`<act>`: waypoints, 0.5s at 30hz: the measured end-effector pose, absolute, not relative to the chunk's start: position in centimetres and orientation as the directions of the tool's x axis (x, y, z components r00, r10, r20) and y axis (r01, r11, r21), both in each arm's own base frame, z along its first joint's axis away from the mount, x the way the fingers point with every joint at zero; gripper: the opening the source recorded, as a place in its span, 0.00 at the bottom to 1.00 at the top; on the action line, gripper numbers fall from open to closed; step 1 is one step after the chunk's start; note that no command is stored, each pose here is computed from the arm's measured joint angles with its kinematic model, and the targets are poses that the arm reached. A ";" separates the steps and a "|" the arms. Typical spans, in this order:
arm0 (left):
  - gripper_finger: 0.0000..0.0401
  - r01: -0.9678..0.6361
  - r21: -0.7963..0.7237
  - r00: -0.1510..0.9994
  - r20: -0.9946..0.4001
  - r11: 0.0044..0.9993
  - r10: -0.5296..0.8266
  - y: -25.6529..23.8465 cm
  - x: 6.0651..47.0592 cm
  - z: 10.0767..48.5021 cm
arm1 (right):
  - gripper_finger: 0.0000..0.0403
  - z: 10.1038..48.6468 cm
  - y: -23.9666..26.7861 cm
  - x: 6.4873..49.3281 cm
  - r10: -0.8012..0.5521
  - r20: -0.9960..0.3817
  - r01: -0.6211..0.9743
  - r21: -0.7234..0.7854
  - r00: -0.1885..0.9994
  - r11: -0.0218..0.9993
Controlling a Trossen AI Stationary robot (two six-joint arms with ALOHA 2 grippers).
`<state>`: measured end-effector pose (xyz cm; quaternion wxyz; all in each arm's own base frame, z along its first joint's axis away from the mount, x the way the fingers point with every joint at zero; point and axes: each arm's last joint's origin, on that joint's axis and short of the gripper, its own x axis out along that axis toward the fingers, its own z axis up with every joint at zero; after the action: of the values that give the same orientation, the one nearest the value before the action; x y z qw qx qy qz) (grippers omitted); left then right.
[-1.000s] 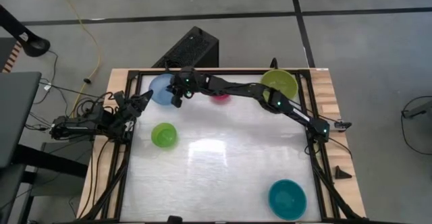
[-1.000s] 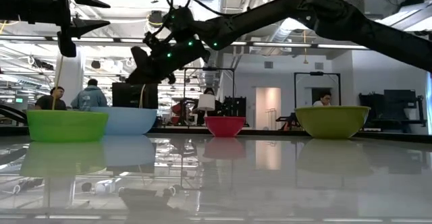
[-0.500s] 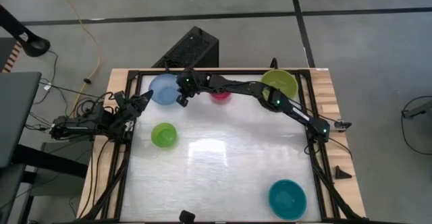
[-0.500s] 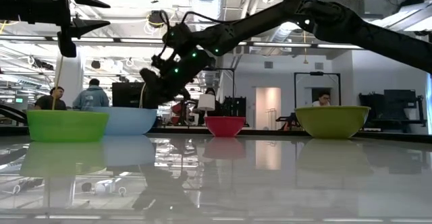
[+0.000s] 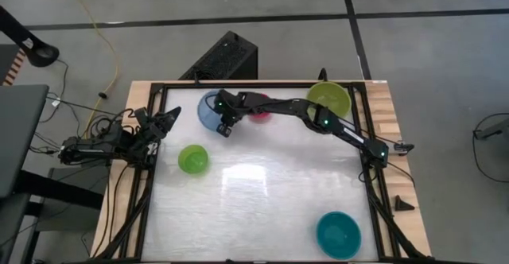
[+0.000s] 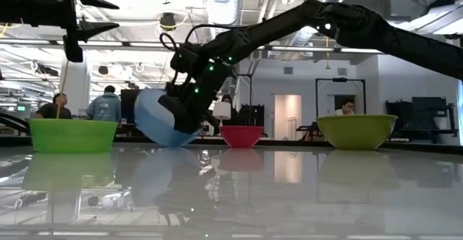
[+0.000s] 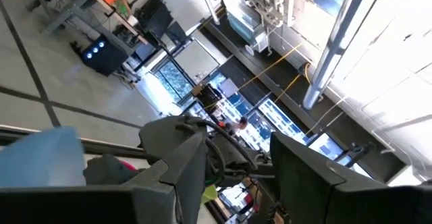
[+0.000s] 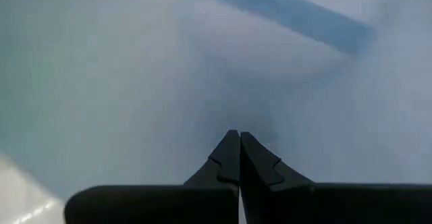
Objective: Nest bowls inside each other
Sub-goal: Stack the blue bowl on the light green bowl
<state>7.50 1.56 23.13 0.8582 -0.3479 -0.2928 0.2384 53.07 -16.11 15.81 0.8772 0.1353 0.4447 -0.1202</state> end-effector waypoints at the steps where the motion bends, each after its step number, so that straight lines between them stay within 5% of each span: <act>1: 0.39 -0.204 -0.738 0.715 0.337 0.643 0.613 1.6 7.5 23.1 | 0.05 15.8 -15.7 53.1 -0.080 -0.819 0.314 0.126 0.569 0.941; 8: 0.39 -0.185 -0.744 0.722 0.340 0.642 0.603 1.5 7.5 23.1 | 0.05 15.7 -13.3 52.8 0.033 -0.864 0.299 0.210 0.503 0.931; 15: 0.39 -0.186 -0.740 0.724 0.342 0.647 0.599 1.5 7.5 23.1 | 0.05 15.2 -8.8 51.7 0.190 -0.929 0.247 0.274 0.317 0.930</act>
<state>7.53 1.52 23.14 0.8589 -0.3528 -0.2927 0.2284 51.68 -8.82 15.21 0.7895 0.1869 0.5843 -0.0180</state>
